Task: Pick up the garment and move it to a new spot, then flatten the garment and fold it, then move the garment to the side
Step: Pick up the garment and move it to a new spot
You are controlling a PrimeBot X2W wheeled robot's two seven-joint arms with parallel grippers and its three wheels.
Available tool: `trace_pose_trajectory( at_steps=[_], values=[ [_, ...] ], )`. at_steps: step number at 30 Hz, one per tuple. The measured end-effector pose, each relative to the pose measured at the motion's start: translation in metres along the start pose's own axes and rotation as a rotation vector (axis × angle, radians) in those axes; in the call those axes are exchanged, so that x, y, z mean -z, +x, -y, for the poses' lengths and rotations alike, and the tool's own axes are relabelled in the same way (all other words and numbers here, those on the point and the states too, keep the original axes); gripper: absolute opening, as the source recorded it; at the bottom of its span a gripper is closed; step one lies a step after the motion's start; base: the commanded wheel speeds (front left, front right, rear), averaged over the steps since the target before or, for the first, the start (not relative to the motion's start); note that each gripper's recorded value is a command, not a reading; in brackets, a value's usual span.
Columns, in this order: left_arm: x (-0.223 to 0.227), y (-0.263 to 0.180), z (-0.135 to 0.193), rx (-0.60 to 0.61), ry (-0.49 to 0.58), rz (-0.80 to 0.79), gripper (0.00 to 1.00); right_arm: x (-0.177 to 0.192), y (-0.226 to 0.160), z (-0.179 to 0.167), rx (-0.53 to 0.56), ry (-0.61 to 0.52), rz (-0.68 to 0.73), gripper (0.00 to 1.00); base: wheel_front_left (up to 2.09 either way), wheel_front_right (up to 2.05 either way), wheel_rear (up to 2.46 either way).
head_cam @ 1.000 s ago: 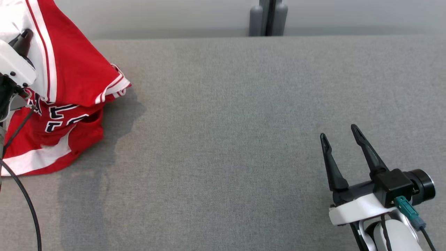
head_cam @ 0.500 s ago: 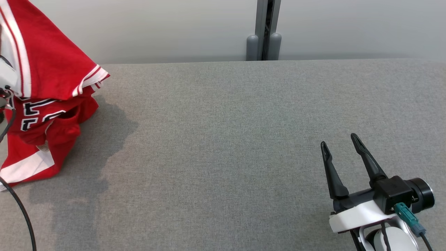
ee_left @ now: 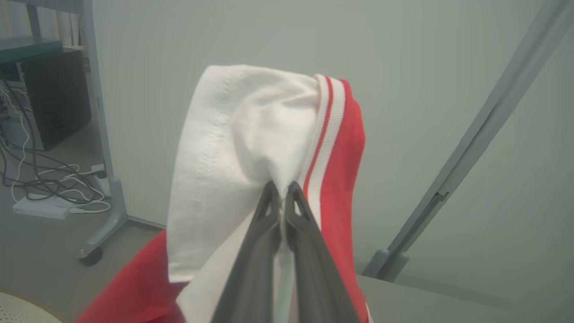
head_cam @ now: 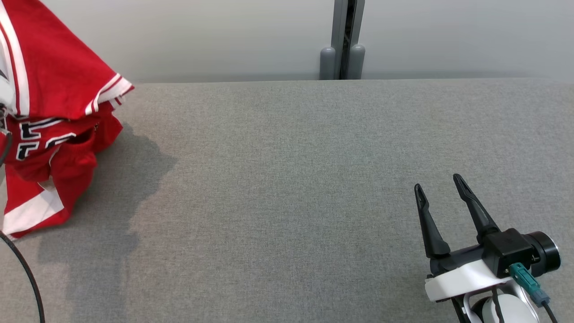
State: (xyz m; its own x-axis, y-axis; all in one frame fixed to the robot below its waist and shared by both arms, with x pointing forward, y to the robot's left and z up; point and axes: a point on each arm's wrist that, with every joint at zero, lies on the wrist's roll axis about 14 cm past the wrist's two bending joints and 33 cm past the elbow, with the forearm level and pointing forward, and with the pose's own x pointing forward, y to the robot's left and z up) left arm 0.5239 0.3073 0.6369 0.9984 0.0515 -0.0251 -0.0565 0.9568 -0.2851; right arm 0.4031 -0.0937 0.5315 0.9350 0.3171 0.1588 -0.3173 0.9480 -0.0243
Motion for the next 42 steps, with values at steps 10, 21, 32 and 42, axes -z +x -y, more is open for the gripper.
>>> trace_pose_trajectory(
  at_steps=[10, 21, 32, 42],
  values=[
    [-0.036, 0.000, 0.013, 0.039, 0.010, 0.134, 0.00, -0.002, -0.002, 0.000, 0.001, 0.000, 0.004, 1.00, 0.00, 0.00, 0.00],
    [-0.007, -0.004, 0.030, 0.095, 0.038, 0.027, 0.00, -0.002, -0.002, -0.001, 0.001, 0.007, 0.006, 1.00, 0.00, 0.00, 0.00],
    [0.032, -0.016, 0.026, 0.104, 0.078, -0.117, 0.00, 0.001, -0.001, -0.005, -0.009, 0.020, -0.003, 1.00, 0.00, 0.00, 0.00],
    [0.132, -0.046, 0.038, 0.125, 0.053, -0.359, 0.00, 0.003, -0.002, -0.004, -0.007, 0.022, -0.009, 1.00, 0.00, 0.00, 0.00]
  ],
)
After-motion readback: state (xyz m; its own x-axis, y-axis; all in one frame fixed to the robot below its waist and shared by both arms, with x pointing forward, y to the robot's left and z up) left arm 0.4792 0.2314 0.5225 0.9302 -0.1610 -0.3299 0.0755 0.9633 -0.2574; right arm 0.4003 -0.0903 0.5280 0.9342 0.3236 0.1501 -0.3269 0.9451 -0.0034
